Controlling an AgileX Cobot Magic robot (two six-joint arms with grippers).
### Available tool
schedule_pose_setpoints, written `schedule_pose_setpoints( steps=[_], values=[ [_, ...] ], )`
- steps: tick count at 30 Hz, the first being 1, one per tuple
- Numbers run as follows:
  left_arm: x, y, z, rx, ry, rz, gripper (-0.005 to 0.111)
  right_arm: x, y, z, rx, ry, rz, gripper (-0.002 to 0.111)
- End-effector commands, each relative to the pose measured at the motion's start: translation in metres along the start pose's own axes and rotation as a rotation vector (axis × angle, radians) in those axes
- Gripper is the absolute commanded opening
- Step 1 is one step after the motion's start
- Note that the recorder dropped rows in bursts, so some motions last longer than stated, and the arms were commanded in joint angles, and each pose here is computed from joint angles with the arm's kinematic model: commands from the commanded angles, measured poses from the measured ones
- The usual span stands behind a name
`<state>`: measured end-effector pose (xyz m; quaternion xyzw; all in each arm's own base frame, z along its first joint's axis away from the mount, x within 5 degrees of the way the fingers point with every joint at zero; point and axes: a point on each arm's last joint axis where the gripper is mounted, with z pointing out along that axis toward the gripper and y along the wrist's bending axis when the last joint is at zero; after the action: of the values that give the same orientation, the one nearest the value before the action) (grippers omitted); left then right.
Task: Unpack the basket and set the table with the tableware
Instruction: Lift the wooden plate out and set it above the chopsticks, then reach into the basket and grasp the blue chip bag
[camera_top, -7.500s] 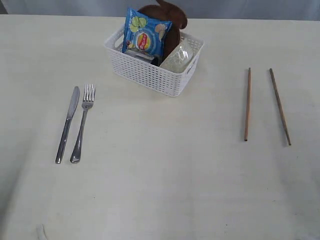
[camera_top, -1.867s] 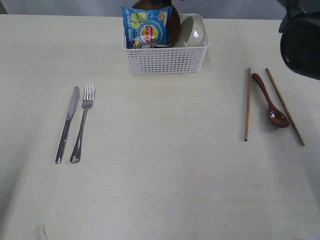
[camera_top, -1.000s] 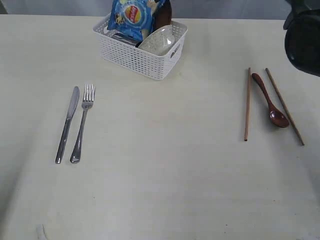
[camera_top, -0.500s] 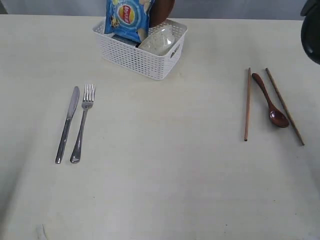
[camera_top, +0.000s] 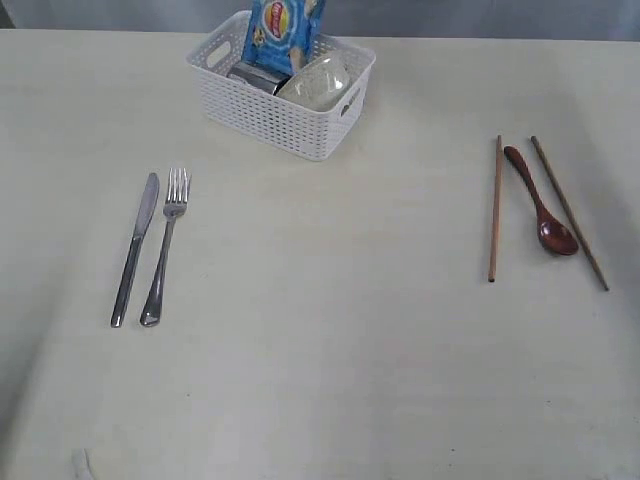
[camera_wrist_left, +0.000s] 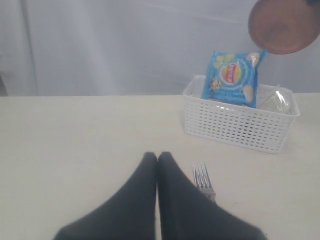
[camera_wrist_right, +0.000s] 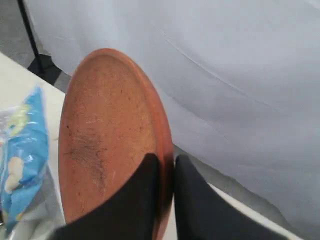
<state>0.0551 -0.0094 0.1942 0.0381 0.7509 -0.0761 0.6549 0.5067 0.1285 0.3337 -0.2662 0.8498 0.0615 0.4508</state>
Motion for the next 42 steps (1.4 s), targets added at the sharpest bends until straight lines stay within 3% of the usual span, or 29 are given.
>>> schedule_pose_setpoints(
  steps=[1,8,13,18,25,28,30,32,37,40,42],
  values=[
    [0.000,0.000,0.000,0.002,-0.007,-0.001,0.000,0.017,-0.045,-0.022,0.054,0.090,0.113,-0.001],
    [0.000,0.000,0.000,0.002,-0.007,-0.004,0.000,0.076,-0.111,-0.020,0.026,0.243,0.353,-0.001],
    [0.000,0.000,0.000,0.002,-0.007,-0.004,0.000,0.121,-0.142,-0.002,-0.016,0.318,0.488,-0.001],
    [0.000,0.000,0.000,0.002,-0.007,-0.004,0.000,0.174,-0.157,0.032,-0.054,0.403,0.599,-0.001],
    [0.000,0.000,0.000,0.002,-0.007,-0.004,0.000,0.223,-0.153,0.075,-0.072,0.490,0.667,0.000],
    [0.000,0.000,0.000,0.002,-0.007,-0.004,0.000,0.225,-0.155,0.075,-0.051,0.496,0.666,0.009],
    [0.000,0.000,0.000,0.002,-0.007,-0.004,0.000,0.219,-0.157,0.068,-0.045,0.483,0.663,0.036],
    [0.000,0.000,0.000,0.002,-0.007,-0.004,0.000,0.209,-0.159,0.060,-0.037,0.463,0.655,0.052],
    [0.000,0.000,0.000,0.002,-0.007,-0.004,0.000,0.148,-0.155,0.018,-0.123,0.263,0.616,0.049],
    [0.000,0.000,0.000,0.002,-0.007,-0.004,0.000,0.100,-0.123,0.000,-0.363,0.076,0.561,0.049],
    [0.000,0.000,0.000,0.002,-0.007,-0.004,0.000,0.081,-0.098,0.002,-0.413,0.062,0.508,0.049]
  ],
)
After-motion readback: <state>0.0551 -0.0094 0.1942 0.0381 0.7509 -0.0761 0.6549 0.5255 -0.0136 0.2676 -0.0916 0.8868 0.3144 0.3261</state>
